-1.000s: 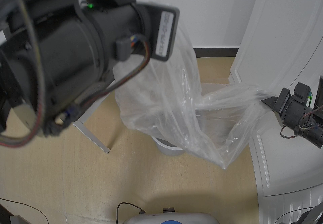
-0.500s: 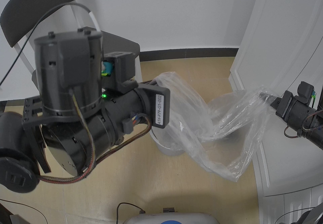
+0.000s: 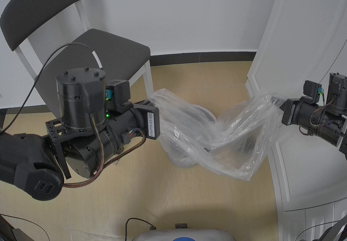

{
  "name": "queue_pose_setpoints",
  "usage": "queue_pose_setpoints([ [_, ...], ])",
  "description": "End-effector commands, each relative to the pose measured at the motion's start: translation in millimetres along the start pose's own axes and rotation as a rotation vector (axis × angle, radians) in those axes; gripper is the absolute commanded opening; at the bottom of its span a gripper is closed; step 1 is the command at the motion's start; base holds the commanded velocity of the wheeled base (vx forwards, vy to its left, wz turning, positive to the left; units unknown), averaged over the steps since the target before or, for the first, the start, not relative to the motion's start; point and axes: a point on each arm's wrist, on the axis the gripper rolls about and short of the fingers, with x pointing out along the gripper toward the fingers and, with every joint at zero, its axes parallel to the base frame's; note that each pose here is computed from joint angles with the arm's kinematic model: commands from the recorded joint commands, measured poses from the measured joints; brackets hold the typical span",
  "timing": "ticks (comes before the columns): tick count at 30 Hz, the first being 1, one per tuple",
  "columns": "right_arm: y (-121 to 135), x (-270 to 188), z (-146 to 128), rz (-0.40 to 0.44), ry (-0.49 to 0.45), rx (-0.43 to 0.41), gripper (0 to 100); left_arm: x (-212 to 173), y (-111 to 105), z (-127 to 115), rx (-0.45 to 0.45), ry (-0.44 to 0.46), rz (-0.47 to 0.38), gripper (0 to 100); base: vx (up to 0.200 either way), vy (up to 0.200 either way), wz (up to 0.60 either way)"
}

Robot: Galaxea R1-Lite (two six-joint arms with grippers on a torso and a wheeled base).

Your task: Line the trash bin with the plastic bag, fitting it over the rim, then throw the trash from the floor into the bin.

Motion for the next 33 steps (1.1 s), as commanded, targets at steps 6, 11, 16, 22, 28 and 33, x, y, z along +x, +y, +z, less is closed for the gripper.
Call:
queue_pose_setpoints([
  [6,-20,25,-19,-0.072,0.090,-0.065,0,27,43,-28,-0.014,0.010,0.090,0,0.000,0.000,0.00],
  [11,-22,32,-22,-0.091,0.105,-0.097,0,32,51,-30,-0.024,-0.004,0.109,0,0.000,0.000,0.00],
  [16,-25,45,-28,-0.168,0.127,-0.137,0,37,56,-30,-0.027,-0.004,0.126,0,0.000,0.000,0.00],
  [22,-31,45,-28,-0.187,0.130,-0.141,0,39,61,-28,-0.029,-0.012,0.142,0,0.000,0.000,0.00],
  [28,-38,44,-25,-0.205,0.121,-0.147,0,38,71,-22,-0.037,-0.030,0.140,0,0.000,0.000,0.00],
  [33,-38,45,-24,-0.208,0.097,-0.148,0,38,72,-18,-0.040,-0.045,0.140,0,0.000,0.000,0.00],
])
